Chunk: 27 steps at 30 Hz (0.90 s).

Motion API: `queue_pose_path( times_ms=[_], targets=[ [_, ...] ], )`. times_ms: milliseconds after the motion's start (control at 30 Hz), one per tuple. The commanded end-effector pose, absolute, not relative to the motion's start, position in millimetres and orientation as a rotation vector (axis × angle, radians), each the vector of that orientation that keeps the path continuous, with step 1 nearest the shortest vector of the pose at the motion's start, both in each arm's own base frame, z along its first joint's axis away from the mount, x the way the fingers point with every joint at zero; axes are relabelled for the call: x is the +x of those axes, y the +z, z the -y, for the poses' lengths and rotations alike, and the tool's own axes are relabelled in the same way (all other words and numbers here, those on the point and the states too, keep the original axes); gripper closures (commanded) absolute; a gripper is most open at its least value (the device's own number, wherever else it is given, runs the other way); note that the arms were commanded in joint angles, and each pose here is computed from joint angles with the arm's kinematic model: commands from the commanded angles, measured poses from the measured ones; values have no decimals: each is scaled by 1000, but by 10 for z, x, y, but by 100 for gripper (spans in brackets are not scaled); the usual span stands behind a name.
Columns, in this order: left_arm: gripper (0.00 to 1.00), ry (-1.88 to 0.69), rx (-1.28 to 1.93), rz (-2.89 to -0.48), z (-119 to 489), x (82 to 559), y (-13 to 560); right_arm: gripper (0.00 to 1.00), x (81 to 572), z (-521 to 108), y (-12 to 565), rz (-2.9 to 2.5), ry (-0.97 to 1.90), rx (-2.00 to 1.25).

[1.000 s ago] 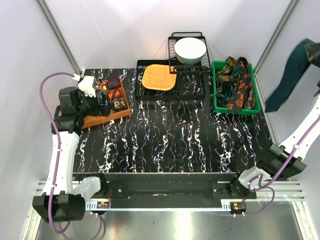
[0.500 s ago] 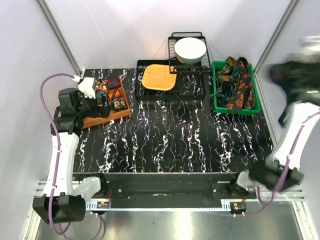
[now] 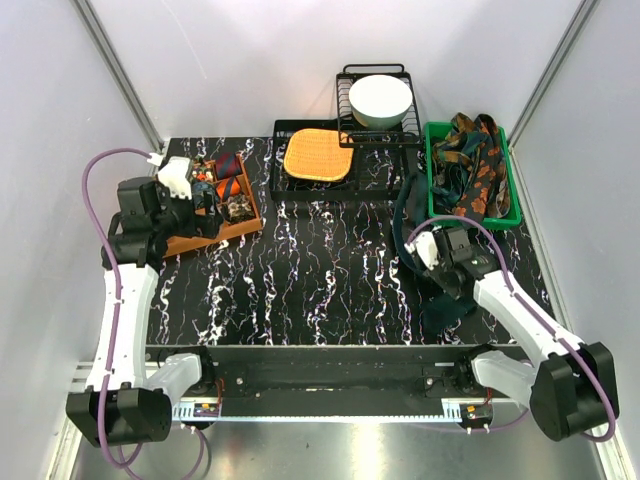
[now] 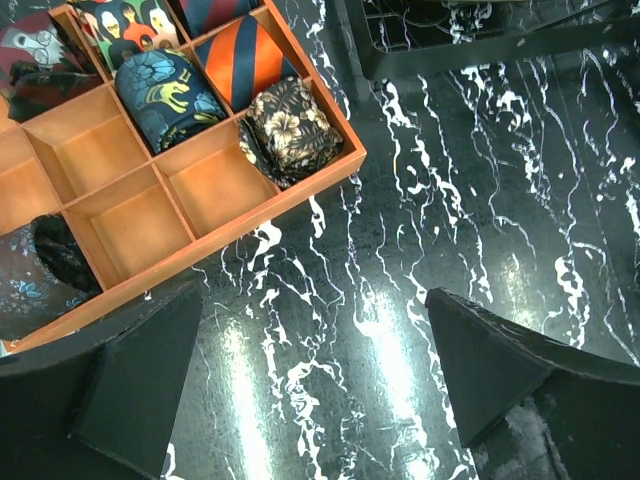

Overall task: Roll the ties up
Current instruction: Place the tie at the corner of the board.

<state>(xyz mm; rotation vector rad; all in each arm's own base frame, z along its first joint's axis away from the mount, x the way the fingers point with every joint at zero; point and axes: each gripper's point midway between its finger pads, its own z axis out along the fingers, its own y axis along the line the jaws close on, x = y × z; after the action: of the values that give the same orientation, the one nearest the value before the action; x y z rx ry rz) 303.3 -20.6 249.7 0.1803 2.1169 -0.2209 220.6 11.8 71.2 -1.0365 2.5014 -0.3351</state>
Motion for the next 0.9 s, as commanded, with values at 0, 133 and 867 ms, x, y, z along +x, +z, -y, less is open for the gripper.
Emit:
queue_pose_path(
  times_ms=[0,133,867],
  targets=[
    [1,-285,344,-2096,346,3004,2413,100,2617,-12,996,-2365,-523,-954],
    [2,-347,509,-2054,512,2883,2346,100,2524,5,903,-2351,-517,-1006],
    [1,-393,557,-2023,640,2929,2347,20,3823,-842,2032,-2202,41,-397]
  ],
)
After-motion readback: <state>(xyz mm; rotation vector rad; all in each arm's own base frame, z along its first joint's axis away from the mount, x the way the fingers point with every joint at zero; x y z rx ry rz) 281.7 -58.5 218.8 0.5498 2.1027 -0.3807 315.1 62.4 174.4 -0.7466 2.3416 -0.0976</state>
